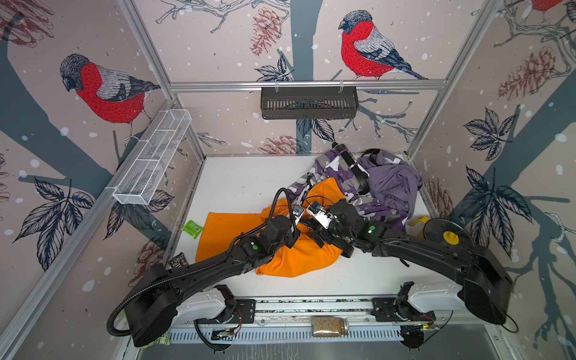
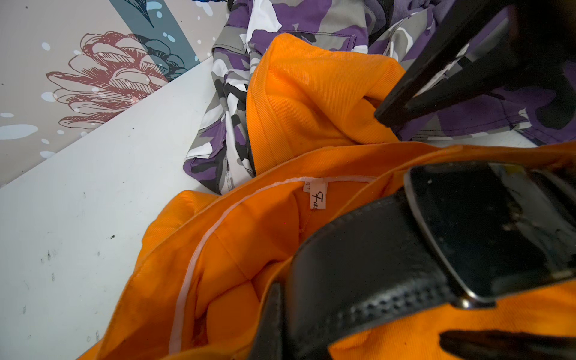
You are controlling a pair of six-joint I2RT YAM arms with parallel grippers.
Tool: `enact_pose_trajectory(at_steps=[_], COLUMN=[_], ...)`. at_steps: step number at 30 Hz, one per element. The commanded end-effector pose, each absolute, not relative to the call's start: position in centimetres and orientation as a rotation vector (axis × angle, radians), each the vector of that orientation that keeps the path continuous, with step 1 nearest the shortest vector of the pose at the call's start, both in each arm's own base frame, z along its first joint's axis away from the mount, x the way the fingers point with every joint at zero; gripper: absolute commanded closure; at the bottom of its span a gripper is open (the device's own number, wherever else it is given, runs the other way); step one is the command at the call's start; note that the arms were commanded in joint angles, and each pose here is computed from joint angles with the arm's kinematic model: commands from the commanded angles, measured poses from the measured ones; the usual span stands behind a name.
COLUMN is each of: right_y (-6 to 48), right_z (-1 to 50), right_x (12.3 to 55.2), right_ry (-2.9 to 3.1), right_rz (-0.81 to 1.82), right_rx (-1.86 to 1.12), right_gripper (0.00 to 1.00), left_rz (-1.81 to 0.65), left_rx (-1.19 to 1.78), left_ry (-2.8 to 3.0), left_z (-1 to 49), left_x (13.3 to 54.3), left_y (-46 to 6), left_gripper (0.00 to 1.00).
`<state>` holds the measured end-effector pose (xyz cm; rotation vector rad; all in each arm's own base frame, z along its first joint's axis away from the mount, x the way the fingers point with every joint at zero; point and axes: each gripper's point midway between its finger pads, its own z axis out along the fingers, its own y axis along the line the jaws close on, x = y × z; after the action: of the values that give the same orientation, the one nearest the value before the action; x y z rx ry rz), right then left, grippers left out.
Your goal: Remove the belt from the trousers
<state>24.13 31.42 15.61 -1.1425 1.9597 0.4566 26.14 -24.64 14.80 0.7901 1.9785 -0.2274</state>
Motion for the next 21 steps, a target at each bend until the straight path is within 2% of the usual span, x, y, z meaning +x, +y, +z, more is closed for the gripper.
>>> enact_pose_trajectory(at_steps=[1,6,13,14,17,21], right_y=[32.1,32.8,33.2,33.2,33.2,33.0], right_z=[16.7,16.5,16.1,16.1,16.5,16.6], right_x=[25.2,24.9,24.8,24.8,24.7,23.9], right_ry=[1.911,1.89,1.879,1.875,1.869,1.871], right_rz=[0.406,0.392,0.357,0.358,0.381,0.447], right_rx=[-1.126,-1.156,-1.171,-1.17,-1.17,-1.2], right_gripper=[0.01,0.15,0.22,0.25,0.46,0.62], left_rz=[-0.259,-0.267,-0.28,-0.28,-0.268,-0.212], left_rx=[0.77,0.764,0.758,0.757,0.752,0.697], left_ry=[1.992,1.998,2.01,2.011,2.024,2.054], left_z=[14.8,14.9,14.7,14.7,14.4,13.9], left_x=[25.9,25.9,25.8,25.8,25.9,26.4], left_y=[-24.8,-24.9,-25.0,-25.0,-24.8,-23.9], left_gripper=[1.0,1.0,1.0,1.0,1.0,1.0])
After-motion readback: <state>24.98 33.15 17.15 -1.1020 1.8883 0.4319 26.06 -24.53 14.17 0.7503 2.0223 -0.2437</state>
